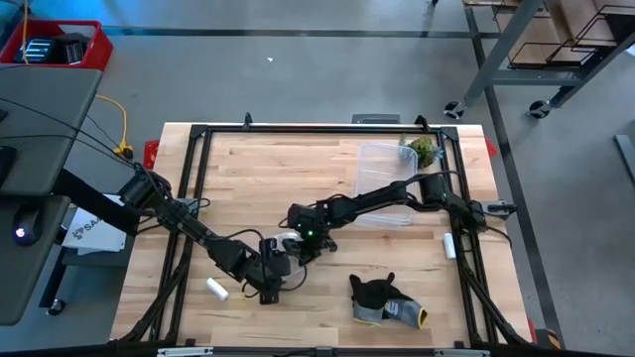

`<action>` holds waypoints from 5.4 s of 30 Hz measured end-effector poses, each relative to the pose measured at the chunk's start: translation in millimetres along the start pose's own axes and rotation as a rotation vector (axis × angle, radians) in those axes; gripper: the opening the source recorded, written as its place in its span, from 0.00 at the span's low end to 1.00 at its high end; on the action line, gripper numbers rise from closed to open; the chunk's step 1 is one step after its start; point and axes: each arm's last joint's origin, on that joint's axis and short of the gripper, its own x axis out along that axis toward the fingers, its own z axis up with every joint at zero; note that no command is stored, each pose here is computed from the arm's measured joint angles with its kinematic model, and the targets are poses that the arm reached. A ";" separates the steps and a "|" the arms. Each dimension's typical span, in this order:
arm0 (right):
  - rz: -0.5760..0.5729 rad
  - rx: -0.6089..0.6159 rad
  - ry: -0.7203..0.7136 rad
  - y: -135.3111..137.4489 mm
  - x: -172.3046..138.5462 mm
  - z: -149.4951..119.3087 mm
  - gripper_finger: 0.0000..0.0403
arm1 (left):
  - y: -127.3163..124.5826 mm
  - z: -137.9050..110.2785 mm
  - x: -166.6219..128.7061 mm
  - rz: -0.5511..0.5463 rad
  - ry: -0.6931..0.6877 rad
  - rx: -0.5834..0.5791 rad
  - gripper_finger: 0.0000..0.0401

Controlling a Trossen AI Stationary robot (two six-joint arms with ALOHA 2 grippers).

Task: Roll bandage
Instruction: Open the transparent zip bag

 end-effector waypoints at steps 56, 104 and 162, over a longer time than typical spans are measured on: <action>-0.013 -0.006 -0.006 -3.3 5.3 0.4 0.00 | -3.0 -7.8 5.2 -0.130 -0.039 -0.120 0.34; -0.016 -0.025 -0.003 -3.8 5.5 0.0 0.00 | 4.9 -6.6 17.1 -0.113 -0.002 -0.144 0.11; -0.062 -0.445 -0.067 9.4 8.9 -31.5 0.00 | 3.4 4.3 15.1 -0.176 -0.007 -0.104 0.00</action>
